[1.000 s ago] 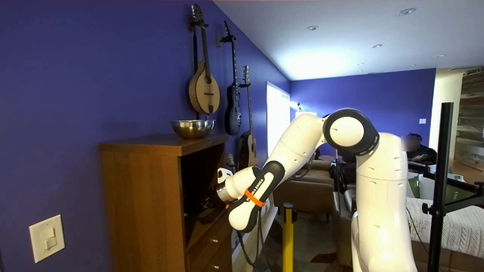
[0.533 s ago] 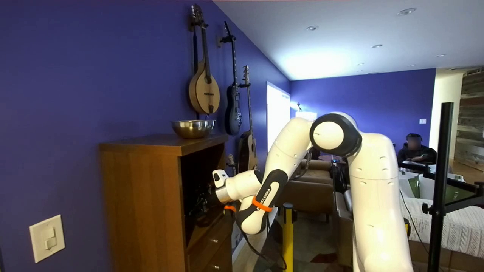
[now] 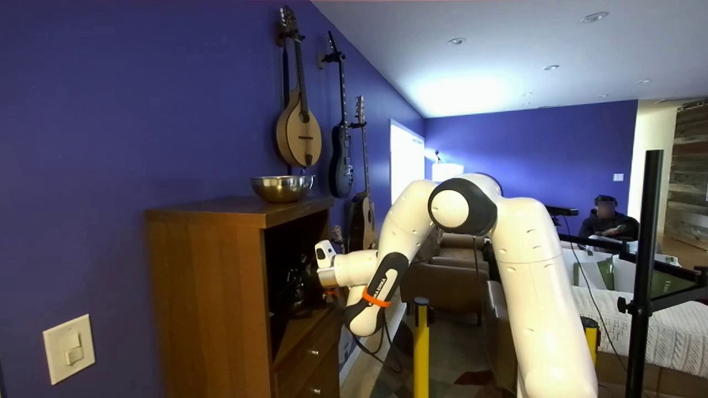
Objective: Put the paper on the top of the cupboard
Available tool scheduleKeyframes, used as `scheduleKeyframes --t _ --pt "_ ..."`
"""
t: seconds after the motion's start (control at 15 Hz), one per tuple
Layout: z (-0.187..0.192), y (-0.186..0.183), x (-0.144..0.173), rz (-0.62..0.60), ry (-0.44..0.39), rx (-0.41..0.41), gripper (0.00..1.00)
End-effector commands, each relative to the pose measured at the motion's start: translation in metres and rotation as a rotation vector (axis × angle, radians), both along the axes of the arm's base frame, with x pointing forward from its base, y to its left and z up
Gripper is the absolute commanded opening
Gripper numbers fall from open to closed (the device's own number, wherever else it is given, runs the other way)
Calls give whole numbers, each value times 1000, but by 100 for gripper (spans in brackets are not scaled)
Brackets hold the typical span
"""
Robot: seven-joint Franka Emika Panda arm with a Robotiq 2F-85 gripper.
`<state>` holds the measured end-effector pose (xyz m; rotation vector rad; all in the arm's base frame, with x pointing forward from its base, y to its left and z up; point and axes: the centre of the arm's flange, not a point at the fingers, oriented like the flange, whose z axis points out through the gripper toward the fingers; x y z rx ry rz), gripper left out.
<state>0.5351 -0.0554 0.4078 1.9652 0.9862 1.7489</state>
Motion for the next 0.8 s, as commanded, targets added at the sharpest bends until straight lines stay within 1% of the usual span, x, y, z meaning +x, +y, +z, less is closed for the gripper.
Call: scheduleKeyframes --t 0.0,0.07,0.13,0.27,0.47,0.53,0.6,0.67,0.73 --pt "-1 -2 1 -4 0 -1 100" --pt "-1 -4 2 -6 0 -1 100" --pt "1 -5 1 9 -25 -89 100" --pt "10 -4 0 20 -31 -210 100" --pt "22 -3 1 35 -24 -360 100" --pt "26 -2 2 40 -1 -406 100" --pt "27 -1 4 40 17 -423 100" --pt "31 -1 6 52 81 -332 100" --pt "16 -4 8 26 24 -352 100"
